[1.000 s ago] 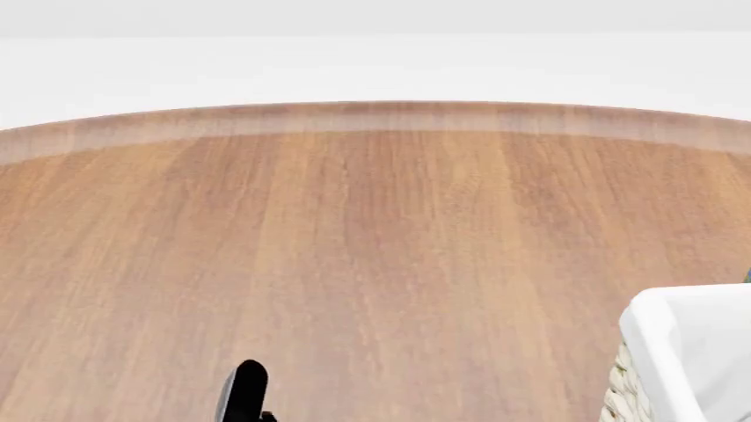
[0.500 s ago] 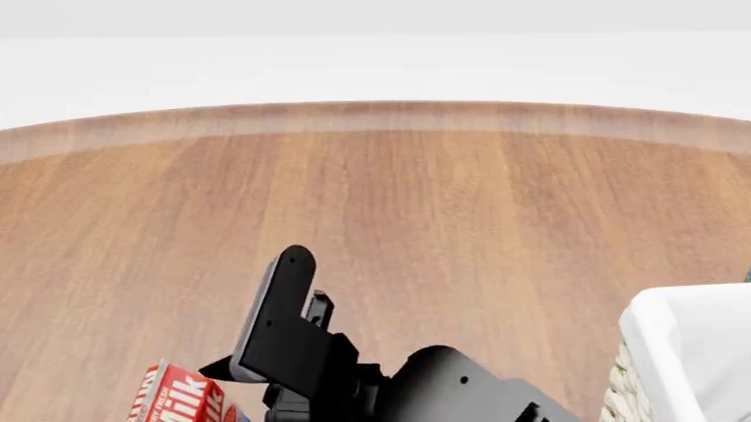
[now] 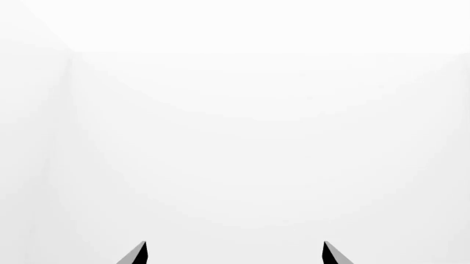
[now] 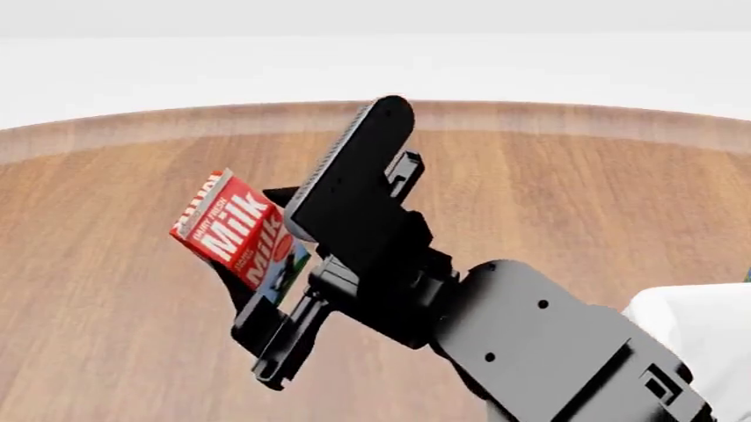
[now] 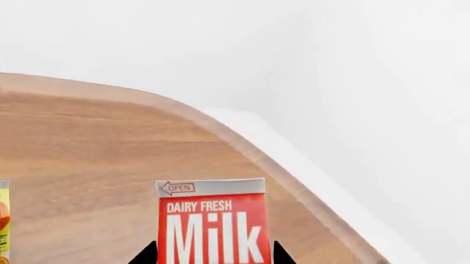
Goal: Pick the milk and place it in the basket.
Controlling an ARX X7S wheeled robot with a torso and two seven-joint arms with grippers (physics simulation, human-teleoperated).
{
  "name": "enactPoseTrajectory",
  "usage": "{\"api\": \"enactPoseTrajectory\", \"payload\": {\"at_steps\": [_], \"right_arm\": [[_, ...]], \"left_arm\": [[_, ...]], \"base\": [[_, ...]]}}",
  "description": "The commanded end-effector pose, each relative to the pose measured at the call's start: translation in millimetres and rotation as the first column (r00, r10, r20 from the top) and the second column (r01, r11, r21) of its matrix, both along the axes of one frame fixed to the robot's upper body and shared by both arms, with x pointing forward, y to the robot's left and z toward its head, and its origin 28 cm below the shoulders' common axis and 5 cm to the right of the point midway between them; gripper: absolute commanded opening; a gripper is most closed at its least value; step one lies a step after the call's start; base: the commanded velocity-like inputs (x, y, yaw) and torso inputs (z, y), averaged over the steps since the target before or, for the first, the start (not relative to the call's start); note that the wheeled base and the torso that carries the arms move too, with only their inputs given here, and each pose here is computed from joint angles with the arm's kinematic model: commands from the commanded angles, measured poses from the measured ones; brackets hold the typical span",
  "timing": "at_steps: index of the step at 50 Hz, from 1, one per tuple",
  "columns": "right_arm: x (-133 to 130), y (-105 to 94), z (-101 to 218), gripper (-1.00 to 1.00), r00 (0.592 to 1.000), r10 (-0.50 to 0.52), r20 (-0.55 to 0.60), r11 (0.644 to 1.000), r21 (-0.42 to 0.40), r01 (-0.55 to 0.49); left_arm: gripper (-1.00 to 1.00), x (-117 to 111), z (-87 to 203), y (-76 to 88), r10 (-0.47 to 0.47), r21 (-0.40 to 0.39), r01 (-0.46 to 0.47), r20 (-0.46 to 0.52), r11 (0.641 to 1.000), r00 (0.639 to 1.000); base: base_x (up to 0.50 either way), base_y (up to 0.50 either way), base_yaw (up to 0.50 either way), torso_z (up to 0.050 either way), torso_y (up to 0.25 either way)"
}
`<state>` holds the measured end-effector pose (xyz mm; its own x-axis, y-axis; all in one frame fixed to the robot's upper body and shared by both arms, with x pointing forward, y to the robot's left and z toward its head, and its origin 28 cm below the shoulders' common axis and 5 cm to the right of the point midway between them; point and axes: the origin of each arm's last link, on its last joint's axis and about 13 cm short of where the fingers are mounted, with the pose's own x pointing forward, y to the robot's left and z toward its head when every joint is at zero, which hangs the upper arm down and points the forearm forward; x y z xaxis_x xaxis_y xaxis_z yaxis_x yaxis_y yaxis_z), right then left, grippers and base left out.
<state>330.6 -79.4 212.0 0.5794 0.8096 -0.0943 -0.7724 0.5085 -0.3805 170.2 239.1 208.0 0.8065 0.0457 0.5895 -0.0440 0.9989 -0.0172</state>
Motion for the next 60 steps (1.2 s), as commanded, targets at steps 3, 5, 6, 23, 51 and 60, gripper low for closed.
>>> {"api": "enactPoseTrajectory", "payload": {"at_steps": [3, 5, 6, 23, 51, 60], "right_arm": [[5.4, -19.6, 36.1, -1.0, 0.95, -0.3, 0.082, 0.941, 0.188, 0.281], [5.7, -21.4, 37.5, -1.0, 0.942, -0.326, 0.082, 0.931, 0.203, 0.305], [6.2, -23.3, 39.8, -1.0, 0.93, -0.36, 0.075, 0.912, 0.236, 0.334], [11.0, -38.3, 44.5, -1.0, 0.804, -0.592, -0.049, 0.734, 0.38, 0.563], [16.3, -38.4, 36.0, -1.0, 0.807, -0.587, -0.063, 0.735, 0.378, 0.564], [16.3, -38.4, 36.0, -1.0, 0.807, -0.587, -0.063, 0.735, 0.378, 0.564]], "left_arm": [[1.0, 0.5, 0.5, -0.4, -0.001, 0.001, 0.001, 0.001, 1.0, 1.0], [1.0, 0.5, 0.3, -0.4, -0.001, 0.002, 0.001, 0.0, 1.0, 1.0], [1.0, 0.5, 0.1, -0.3, -0.001, 0.001, 0.001, 0.0, 1.0, 1.0], [1.0, 0.8, -1.4, 0.2, 0.001, -0.001, -0.001, -0.003, 1.0, 1.0], [1.0, 0.5, -1.8, 0.7, 0.004, 0.0, -0.004, -0.004, 1.0, 1.0], [1.0, 0.5, -1.8, 0.7, 0.004, 0.0, -0.004, -0.004, 1.0, 1.0]], "base": [[0.0, 0.0, 0.0, 0.0, 0.0], [0.0, 0.0, 0.0, 0.0, 0.0], [0.0, 0.0, 0.0, 0.0, 0.01], [0.0, 0.0, 0.0, 0.0, 0.001], [0.0, 0.0, 0.0, 0.001, 0.001], [0.0, 0.0, 0.0, 0.0, 0.002]]}}
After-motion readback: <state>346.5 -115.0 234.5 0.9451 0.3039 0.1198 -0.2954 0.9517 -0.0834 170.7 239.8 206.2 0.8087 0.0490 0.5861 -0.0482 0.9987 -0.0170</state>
